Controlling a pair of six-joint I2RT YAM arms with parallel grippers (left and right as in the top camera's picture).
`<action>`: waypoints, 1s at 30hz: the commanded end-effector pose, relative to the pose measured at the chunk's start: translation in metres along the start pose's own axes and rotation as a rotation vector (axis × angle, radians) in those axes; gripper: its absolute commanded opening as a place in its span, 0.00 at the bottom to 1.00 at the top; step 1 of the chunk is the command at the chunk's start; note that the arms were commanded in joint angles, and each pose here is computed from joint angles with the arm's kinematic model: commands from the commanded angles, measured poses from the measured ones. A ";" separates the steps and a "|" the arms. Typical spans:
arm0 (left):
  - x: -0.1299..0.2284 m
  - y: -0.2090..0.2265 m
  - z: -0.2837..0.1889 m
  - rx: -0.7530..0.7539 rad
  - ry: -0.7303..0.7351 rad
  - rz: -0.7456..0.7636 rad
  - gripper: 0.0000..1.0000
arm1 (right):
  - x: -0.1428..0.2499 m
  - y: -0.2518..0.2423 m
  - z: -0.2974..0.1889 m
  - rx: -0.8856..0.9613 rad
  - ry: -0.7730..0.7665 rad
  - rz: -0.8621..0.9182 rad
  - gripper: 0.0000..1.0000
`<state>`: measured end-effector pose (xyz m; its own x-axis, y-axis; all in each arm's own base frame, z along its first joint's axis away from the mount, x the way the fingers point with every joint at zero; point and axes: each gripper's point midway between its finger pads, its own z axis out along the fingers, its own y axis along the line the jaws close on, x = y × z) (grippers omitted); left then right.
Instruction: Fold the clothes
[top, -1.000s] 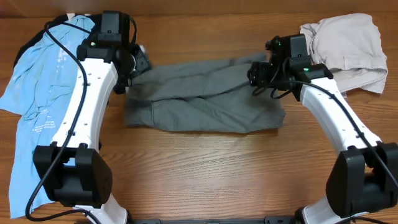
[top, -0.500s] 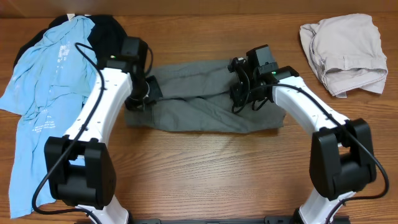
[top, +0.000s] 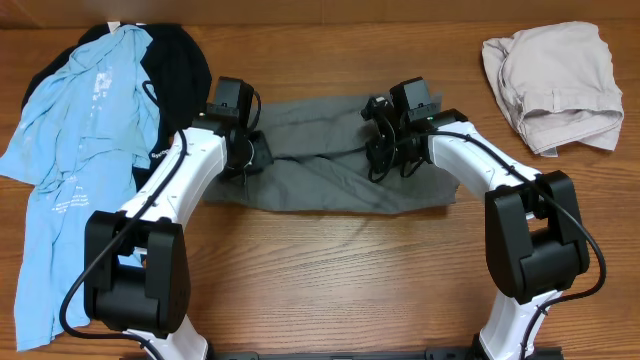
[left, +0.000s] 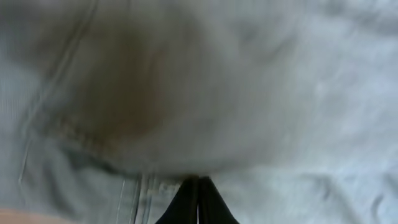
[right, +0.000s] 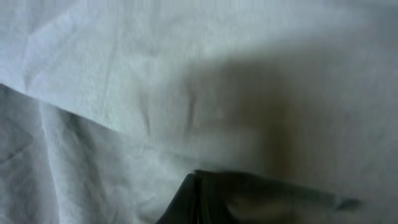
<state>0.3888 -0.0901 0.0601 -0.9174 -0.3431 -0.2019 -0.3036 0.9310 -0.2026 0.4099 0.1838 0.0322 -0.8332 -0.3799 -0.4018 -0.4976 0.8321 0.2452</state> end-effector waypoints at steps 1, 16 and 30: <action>-0.010 0.005 0.009 -0.025 -0.064 0.008 0.04 | -0.011 0.001 -0.001 -0.004 -0.037 -0.023 0.04; -0.091 -0.027 0.038 0.122 -0.354 -0.048 0.04 | -0.067 -0.017 -0.011 0.080 -0.261 -0.019 0.04; -0.114 -0.034 0.003 0.177 -0.325 -0.023 0.07 | -0.104 -0.033 -0.086 0.090 -0.327 0.162 0.48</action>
<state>0.4995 -0.0858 0.0580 -0.7364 -0.4503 -0.5049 -0.2974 0.8858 -0.3563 0.4812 0.1700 0.0795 -0.7979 -0.1574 -0.5819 -0.3536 0.9040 0.2404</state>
